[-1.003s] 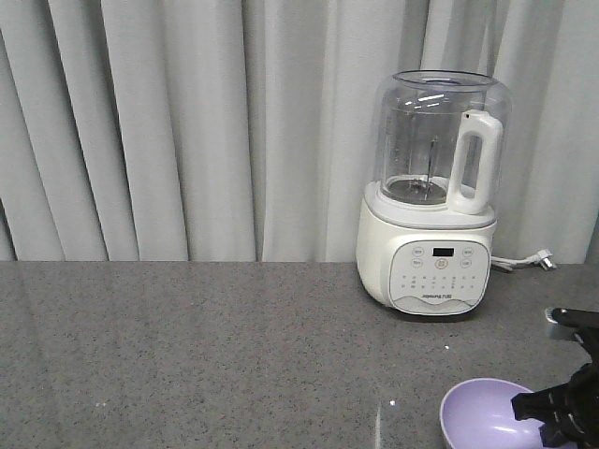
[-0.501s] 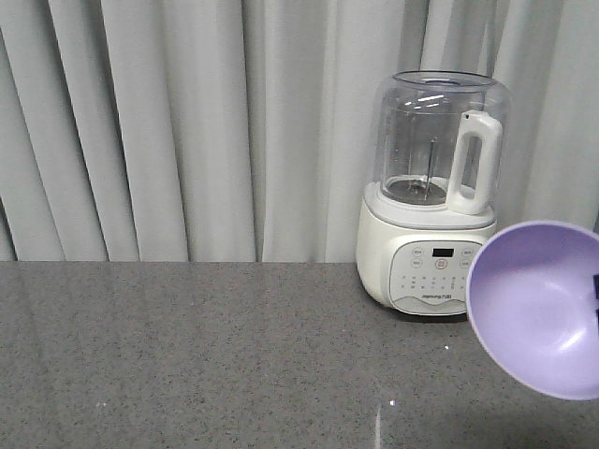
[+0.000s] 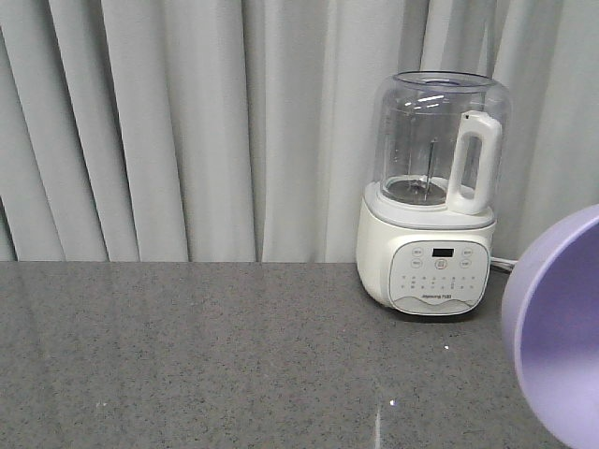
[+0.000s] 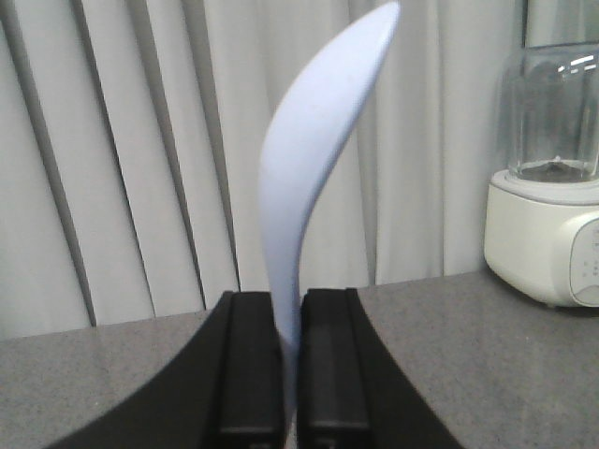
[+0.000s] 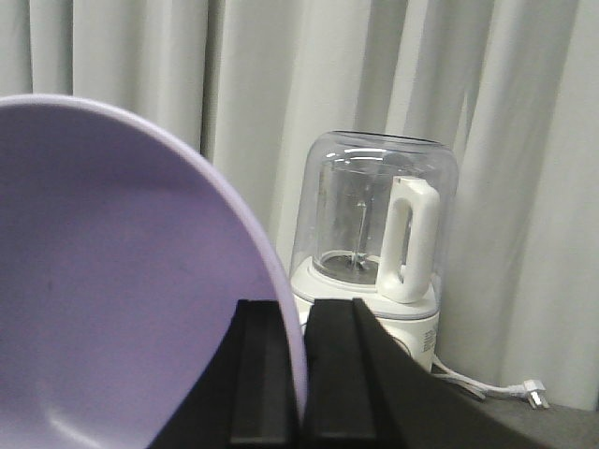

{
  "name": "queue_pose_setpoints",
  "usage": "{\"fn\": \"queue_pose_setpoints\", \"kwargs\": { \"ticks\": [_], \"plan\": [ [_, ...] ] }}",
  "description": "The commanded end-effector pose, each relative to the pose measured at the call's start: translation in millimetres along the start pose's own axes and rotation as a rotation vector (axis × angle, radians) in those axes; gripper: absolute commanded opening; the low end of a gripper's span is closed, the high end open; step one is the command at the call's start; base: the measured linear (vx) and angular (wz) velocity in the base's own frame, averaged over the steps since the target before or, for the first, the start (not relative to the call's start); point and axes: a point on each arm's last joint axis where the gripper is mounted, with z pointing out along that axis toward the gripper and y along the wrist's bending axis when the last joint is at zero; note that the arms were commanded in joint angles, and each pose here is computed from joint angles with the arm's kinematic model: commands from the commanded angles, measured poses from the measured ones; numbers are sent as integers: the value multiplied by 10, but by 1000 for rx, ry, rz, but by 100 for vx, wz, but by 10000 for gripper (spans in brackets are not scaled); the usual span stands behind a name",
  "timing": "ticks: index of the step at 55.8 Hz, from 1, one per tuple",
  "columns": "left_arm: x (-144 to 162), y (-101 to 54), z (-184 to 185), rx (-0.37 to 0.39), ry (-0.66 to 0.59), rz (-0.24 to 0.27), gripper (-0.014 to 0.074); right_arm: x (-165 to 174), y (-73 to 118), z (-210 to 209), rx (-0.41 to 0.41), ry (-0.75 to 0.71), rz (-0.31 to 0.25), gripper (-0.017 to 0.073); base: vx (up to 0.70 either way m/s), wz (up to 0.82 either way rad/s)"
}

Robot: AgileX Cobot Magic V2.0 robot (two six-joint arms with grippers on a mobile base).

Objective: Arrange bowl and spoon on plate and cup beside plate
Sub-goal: 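Drive the base, holding spoon and bowl, to the pale blue plate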

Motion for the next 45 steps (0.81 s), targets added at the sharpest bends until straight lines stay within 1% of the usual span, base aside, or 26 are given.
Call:
{"fn": "queue_pose_setpoints", "kwargs": {
  "ticks": [1, 10, 45],
  "plan": [
    [-125, 24, -16, -25, -104, -18, -6, -67, -59, -1, 63, -60, 33, -9, 0, 0],
    [-124, 24, -19, -25, -104, -17, -6, -27, -52, 7, 53, -46, 42, -9, 0, 0],
    [-124, 23, -19, -25, -103, -17, -6, -27, -54, 7, 55, -46, 41, -9, 0, 0]
  ]
}}
